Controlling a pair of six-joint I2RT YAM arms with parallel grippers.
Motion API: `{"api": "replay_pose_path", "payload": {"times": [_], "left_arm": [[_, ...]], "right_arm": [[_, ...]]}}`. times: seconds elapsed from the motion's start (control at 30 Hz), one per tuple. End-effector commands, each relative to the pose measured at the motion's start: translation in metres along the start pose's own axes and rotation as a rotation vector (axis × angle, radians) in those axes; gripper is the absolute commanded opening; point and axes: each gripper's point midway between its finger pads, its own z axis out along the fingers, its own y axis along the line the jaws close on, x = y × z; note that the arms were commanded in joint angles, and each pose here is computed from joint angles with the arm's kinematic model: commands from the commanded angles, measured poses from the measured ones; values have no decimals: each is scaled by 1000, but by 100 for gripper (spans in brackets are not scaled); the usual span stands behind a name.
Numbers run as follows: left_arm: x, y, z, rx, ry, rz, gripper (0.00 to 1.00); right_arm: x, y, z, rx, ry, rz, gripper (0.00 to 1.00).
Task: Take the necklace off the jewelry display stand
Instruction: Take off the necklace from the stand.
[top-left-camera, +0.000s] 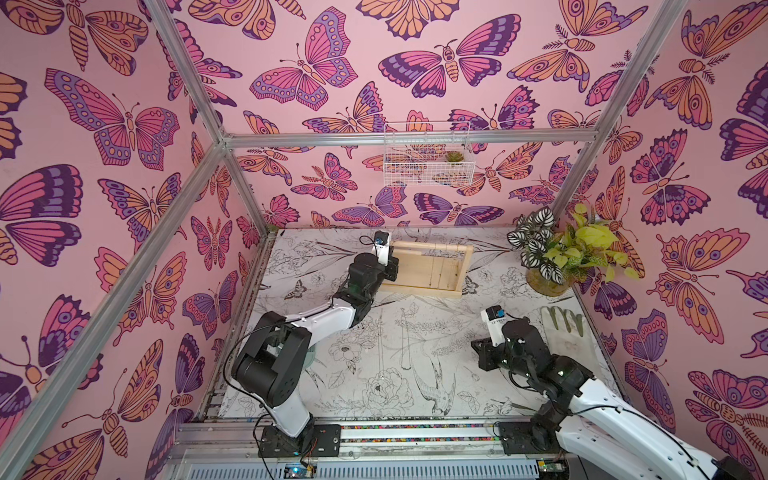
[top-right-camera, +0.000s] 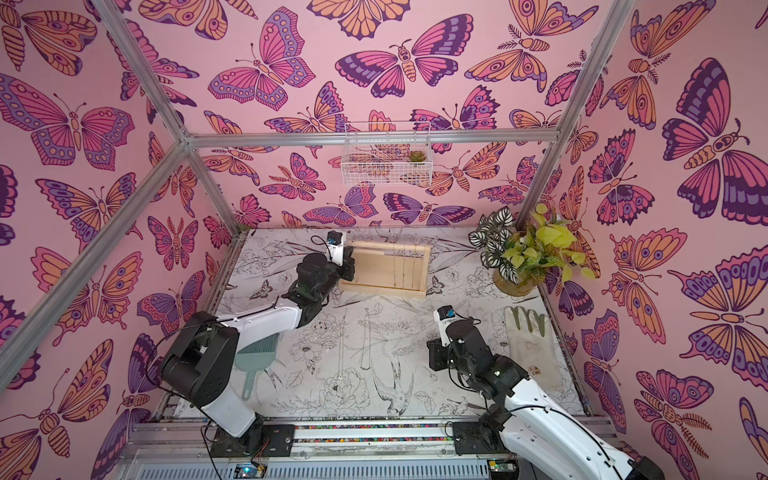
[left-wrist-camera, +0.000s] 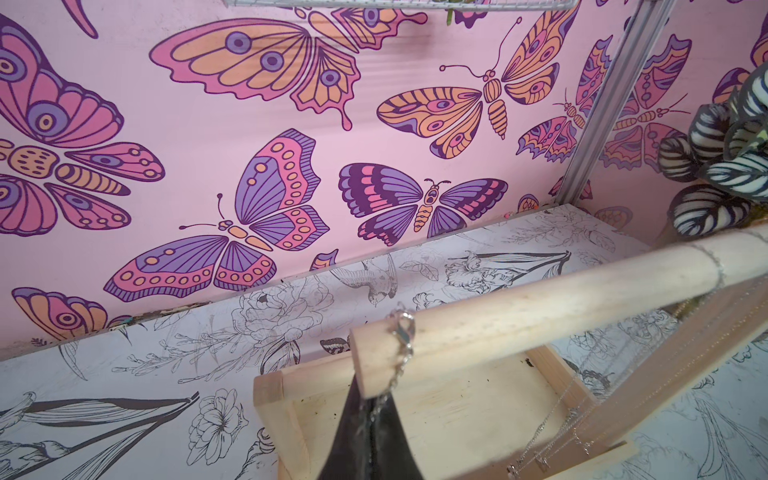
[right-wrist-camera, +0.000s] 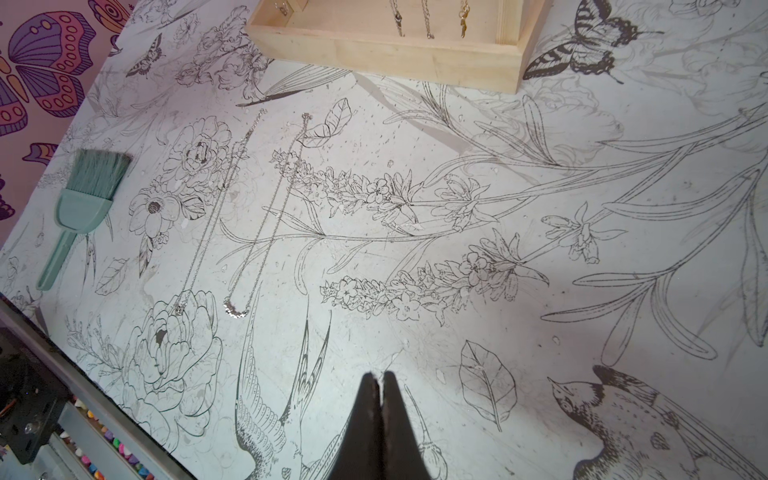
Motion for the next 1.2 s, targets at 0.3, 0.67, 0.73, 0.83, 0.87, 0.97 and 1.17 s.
{"api": "replay_pose_path", "payload": {"times": [0.3, 0.67, 0.73, 0.83, 0.87, 0.97, 1.17], "left_arm": [[-5, 19, -12, -47, -9, 18, 3], [-11, 19, -22, -36, -8, 33, 0], [-13, 16, -25, -22, -4, 34, 0], [-14, 11, -32, 13, 7, 24, 0], [-14, 9, -35, 24, 11, 21, 0], [-13, 4, -45, 57, 21, 6, 0], [-9, -25, -63, 233, 70, -54, 0]], "right_arm": [[-6, 2, -1, -5, -12, -11, 0], [-6, 3, -1, -10, -12, -9, 0], [-6, 2, -1, -6, -15, -10, 0], [-7, 3, -3, -7, -18, -10, 0], [-7, 3, -4, -8, -21, -10, 0], [-9, 3, -6, -9, -26, -11, 0], [-12, 6, -10, -18, -33, -10, 0]]}}
